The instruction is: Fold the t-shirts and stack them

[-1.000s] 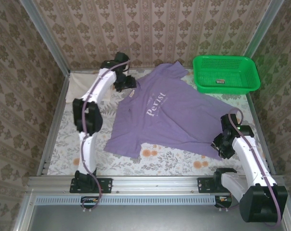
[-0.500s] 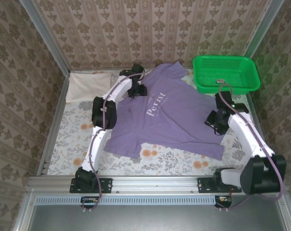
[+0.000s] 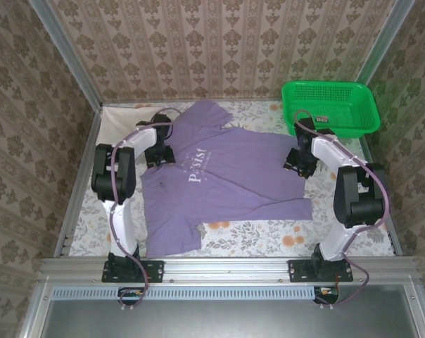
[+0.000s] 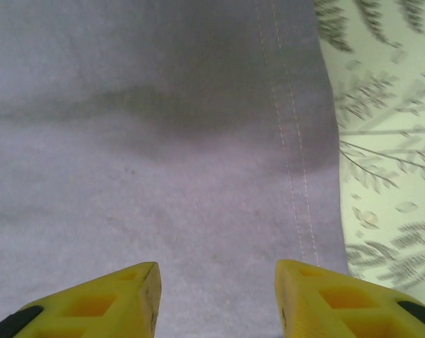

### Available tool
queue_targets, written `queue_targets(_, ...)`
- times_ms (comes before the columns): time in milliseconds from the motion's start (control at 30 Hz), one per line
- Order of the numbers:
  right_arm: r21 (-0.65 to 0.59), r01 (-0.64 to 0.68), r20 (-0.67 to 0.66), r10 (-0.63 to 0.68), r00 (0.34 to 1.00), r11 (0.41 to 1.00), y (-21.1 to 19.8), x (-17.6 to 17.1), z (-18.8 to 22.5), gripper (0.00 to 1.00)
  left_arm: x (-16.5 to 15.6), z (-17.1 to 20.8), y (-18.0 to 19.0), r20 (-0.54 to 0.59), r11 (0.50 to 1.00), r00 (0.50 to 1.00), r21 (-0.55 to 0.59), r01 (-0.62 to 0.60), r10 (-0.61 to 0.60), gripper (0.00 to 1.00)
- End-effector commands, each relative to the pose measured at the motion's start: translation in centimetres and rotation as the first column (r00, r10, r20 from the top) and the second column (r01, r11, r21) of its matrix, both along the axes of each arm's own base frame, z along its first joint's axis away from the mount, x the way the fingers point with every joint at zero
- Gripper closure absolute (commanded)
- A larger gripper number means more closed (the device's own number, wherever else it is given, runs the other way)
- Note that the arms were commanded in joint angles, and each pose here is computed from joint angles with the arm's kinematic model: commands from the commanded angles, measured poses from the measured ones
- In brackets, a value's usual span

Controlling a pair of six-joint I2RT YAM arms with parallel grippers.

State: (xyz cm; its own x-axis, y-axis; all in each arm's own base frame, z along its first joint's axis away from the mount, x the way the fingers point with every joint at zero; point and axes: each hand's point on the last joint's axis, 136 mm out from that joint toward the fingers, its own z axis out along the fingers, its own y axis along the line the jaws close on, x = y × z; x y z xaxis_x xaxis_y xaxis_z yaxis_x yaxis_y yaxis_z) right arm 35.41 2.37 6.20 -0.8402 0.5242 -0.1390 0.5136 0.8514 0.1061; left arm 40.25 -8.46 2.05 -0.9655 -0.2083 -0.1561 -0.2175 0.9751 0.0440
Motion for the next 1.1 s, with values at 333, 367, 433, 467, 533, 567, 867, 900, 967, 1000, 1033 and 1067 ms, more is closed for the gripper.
queue_targets(333,-0.067,-0.017,0.020,0.019,1.000,0.998,-1.6,1.8,-0.3,0.46,1.5,2.5,-4.2,0.031,0.980,0.999,-0.199,0.025,-0.020,0.27)
queue_targets(367,-0.063,-0.020,0.021,0.022,1.000,0.998,-1.5,1.9,-0.5,0.46,2.0,2.8,-4.6,0.036,0.978,0.999,-0.206,0.039,-0.033,0.27)
queue_targets(433,-0.019,-0.036,0.033,0.037,0.999,0.999,-0.7,2.4,-1.3,0.47,2.6,3.6,-5.3,0.053,0.975,0.997,-0.213,0.060,-0.050,0.27)
queue_targets(467,0.003,-0.047,0.038,0.047,0.998,0.999,-0.1,2.6,-1.7,0.47,2.9,4.0,-5.6,0.066,0.974,0.996,-0.217,0.071,-0.058,0.27)
queue_targets(533,0.045,-0.077,0.053,0.074,0.996,0.996,1.3,3.1,-2.4,0.47,3.0,4.6,-6.1,0.080,0.972,0.994,-0.222,0.084,-0.067,0.27)
queue_targets(567,0.057,-0.097,0.058,0.093,0.994,0.994,2.1,3.3,-2.7,0.47,2.9,4.8,-6.2,0.082,0.971,0.994,-0.221,0.088,-0.071,0.27)
queue_targets(867,0.011,-0.124,0.000,0.124,0.992,0.992,4.4,5.0,-5.3,0.47,-1.6,3.4,-4.8,0.030,0.978,0.999,-0.204,0.046,-0.040,0.27)
queue_targets(900,0.003,-0.126,0.005,0.126,0.992,0.992,4.3,5.5,-5.3,0.47,-2.0,2.9,-4.5,0.014,0.979,1.000,-0.201,0.030,-0.027,0.27)
queue_targets(967,-0.024,-0.126,0.002,0.127,0.992,0.992,3.9,6.3,-5.3,0.47,-2.6,2.0,-4.0,-0.003,0.979,1.000,-0.206,-0.009,0.009,0.27)
queue_targets(1000,-0.040,-0.128,-0.001,0.128,0.992,0.991,3.7,6.8,-5.2,0.47,-2.6,1.6,-3.9,-0.008,0.976,1.000,-0.216,-0.029,0.028,0.27)
queue_targets(1033,-0.052,-0.125,-0.006,0.125,0.992,0.991,3.5,7.1,-5.2,0.46,-2.5,1.3,-4.0,-0.014,0.973,0.999,-0.226,-0.046,0.044,0.27)
queue_targets(1067,-0.056,-0.121,-0.004,0.120,0.993,0.991,3.3,7.5,-5.2,0.46,-2.2,1.1,-4.0,-0.016,0.972,0.998,-0.229,-0.059,0.057,0.27)
